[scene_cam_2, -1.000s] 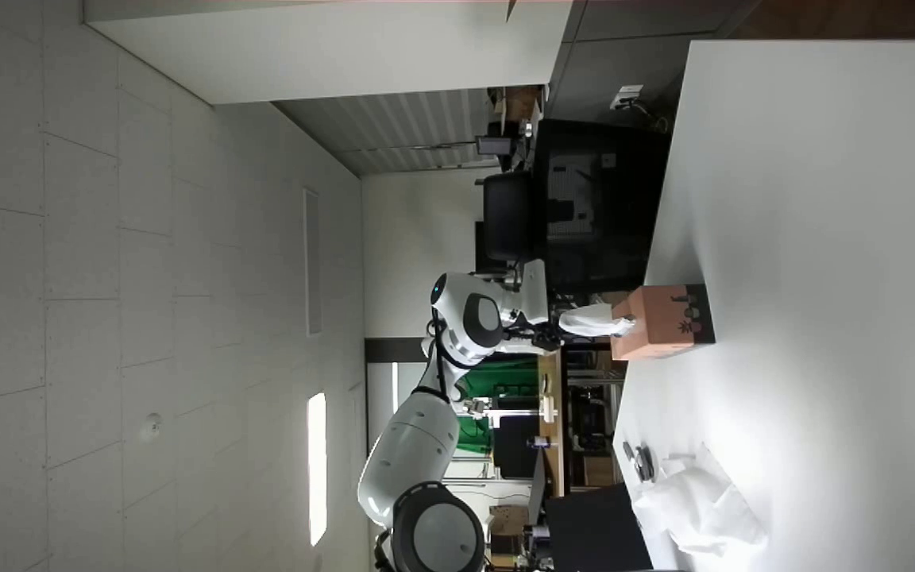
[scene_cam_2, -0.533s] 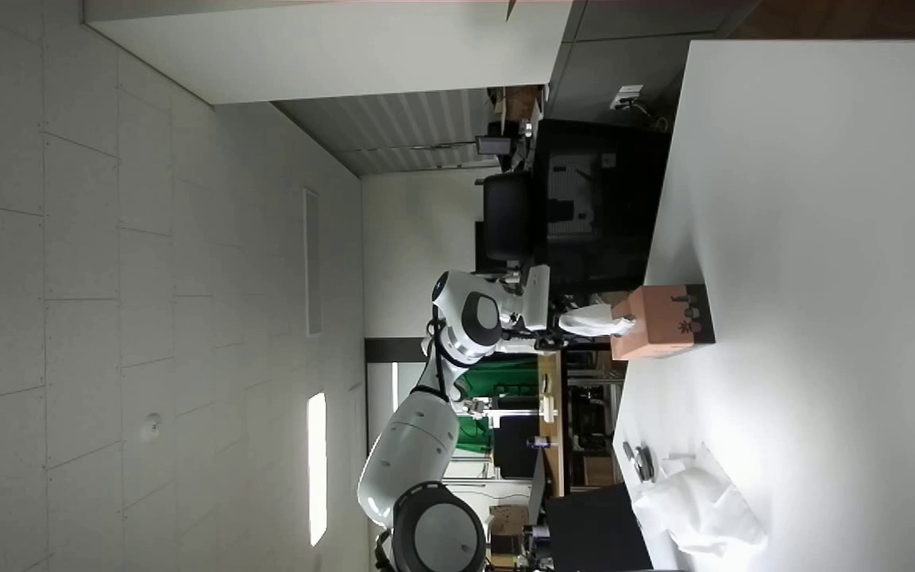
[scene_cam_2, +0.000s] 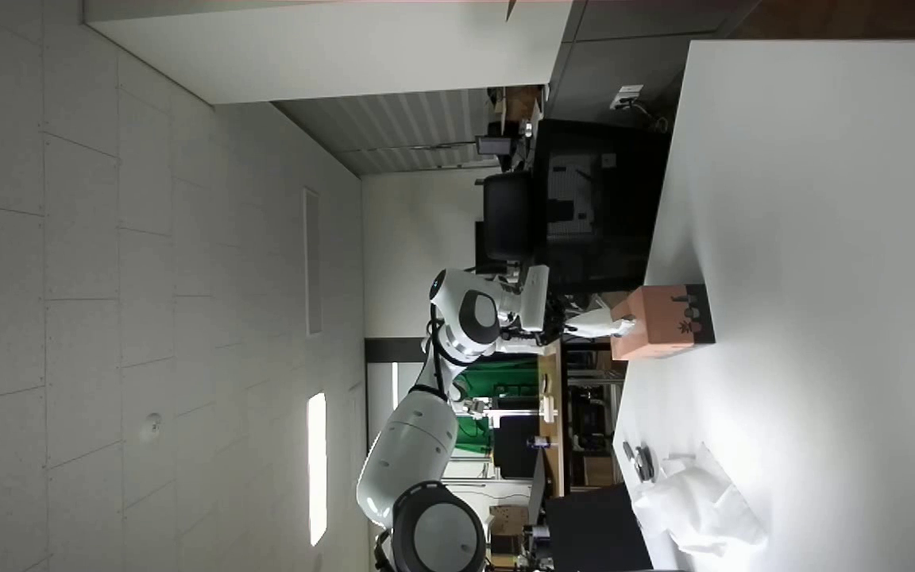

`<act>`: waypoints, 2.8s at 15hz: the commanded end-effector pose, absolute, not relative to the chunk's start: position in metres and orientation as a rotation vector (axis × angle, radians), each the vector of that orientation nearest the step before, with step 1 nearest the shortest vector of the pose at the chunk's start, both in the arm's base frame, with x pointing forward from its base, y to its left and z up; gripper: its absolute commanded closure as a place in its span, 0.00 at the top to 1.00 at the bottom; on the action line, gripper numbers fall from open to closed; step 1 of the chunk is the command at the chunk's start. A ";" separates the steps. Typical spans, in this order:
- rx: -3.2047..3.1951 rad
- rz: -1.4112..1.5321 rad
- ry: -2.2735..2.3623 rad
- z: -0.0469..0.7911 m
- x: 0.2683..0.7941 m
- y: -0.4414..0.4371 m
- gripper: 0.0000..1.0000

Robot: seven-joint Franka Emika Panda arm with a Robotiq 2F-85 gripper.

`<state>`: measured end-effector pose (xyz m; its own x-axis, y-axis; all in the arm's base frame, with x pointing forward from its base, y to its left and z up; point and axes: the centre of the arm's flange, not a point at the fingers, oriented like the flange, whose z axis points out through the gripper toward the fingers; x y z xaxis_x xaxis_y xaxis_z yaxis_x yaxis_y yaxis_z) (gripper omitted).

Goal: Take a piece of tissue from the tissue box and place it on the table

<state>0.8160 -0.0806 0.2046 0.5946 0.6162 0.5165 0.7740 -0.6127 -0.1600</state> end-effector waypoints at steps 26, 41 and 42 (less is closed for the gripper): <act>-2.412 -0.239 -1.170 0.361 0.774 0.017 0.00; -1.688 0.446 -1.360 0.314 0.691 0.087 0.00; -1.633 0.456 -1.377 0.309 0.686 0.085 0.00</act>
<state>0.7002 0.0920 0.3128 0.3531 0.9054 0.2356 0.6284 -0.0430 -0.7767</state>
